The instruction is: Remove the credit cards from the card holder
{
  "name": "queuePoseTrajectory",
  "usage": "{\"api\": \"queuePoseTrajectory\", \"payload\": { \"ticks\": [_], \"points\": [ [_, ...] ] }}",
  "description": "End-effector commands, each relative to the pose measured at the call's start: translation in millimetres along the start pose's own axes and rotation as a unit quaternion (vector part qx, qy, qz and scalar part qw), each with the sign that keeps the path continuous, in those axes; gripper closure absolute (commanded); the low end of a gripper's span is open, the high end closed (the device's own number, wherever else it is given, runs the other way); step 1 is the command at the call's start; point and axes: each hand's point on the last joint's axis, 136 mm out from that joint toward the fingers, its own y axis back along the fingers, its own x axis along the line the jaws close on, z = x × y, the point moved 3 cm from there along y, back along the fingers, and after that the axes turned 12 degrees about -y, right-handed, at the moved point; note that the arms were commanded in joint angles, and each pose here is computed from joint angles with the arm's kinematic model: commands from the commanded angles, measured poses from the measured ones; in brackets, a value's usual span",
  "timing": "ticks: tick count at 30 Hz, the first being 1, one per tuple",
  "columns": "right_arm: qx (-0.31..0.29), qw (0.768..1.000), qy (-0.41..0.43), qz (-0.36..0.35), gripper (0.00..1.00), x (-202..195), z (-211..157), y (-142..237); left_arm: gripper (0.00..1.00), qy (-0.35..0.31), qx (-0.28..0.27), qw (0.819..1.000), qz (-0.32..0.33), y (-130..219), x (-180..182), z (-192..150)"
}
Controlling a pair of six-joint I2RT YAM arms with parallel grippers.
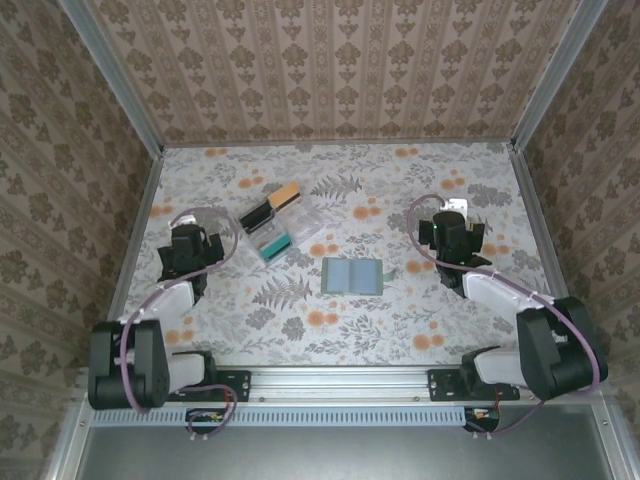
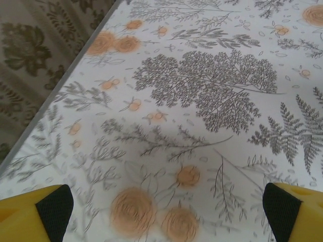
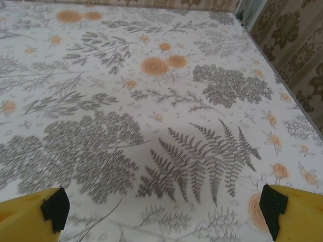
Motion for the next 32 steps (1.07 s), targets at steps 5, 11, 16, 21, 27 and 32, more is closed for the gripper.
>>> {"api": "queuePoseTrajectory", "payload": {
  "ticks": [5, 11, 16, 21, 27, 32],
  "points": [
    [-0.060, 0.994, -0.032, 0.084, 0.00, 0, 3, -28, 0.00, -0.029, -0.128, 0.989, -0.062, -22, -19, 40],
    [-0.063, 0.990, -0.046, 0.116, 0.00, -1, -13, -35, 0.00, -0.052, -0.152, 0.982, -0.101, -30, -36, 28],
    [-0.058, 0.990, -0.046, 0.120, 0.00, -1, -12, -36, 0.00, -0.056, -0.152, 0.982, -0.099, -30, -38, 30],
    [-0.058, 0.990, -0.046, 0.119, 0.00, -1, -12, -36, 0.00, -0.070, -0.148, 0.981, -0.100, -30, -43, 31],
    [-0.058, 0.990, -0.046, 0.119, 0.00, -1, -12, -36, 0.00, -0.074, -0.148, 0.981, -0.099, -30, -44, 30],
    [-0.058, 0.990, -0.047, 0.119, 0.00, -1, -12, -36, 0.00, -0.073, -0.147, 0.981, -0.103, -30, -44, 30]
  ]
}}
